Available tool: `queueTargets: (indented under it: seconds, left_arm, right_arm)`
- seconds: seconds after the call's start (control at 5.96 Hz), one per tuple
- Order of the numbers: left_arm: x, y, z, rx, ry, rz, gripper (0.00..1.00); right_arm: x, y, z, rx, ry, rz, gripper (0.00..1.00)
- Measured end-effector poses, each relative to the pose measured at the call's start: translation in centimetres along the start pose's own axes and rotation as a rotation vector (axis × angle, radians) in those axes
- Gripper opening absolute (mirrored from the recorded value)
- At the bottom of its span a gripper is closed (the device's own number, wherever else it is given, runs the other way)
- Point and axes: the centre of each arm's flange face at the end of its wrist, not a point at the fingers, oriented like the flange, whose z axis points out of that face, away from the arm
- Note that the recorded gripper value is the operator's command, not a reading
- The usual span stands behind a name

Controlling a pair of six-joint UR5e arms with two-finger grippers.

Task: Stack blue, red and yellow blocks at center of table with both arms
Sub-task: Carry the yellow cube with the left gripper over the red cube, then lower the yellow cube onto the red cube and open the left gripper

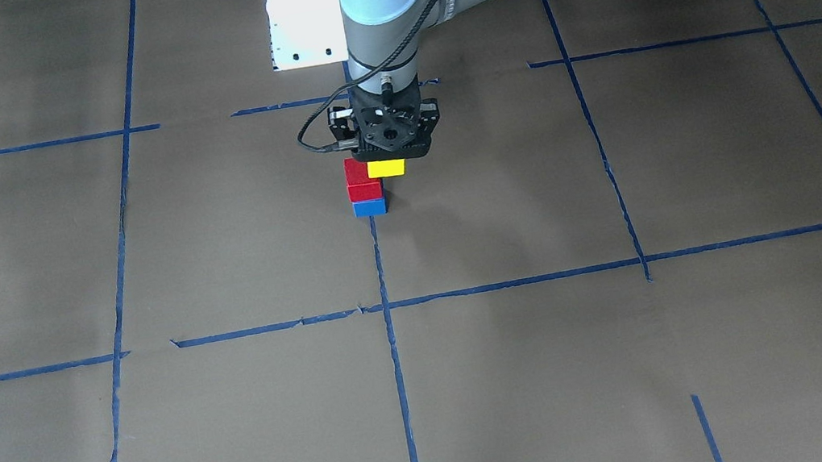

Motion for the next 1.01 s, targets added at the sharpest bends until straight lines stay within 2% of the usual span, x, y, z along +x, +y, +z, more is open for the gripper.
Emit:
queueTargets:
  seconds: [0.84, 1.01]
  left_arm:
    - [2.4, 0.2, 1.0, -0.018, -0.01, -0.069, 0.06]
    - [2.5, 0.4, 1.1, -0.021, -0.01, -0.068, 0.11]
  right_arm:
    - [0.1, 0.0, 0.1, -0.002, 0.001, 0.001, 1.0]
    - [0.1, 0.0, 0.1, -0.003, 0.001, 0.0, 1.0]
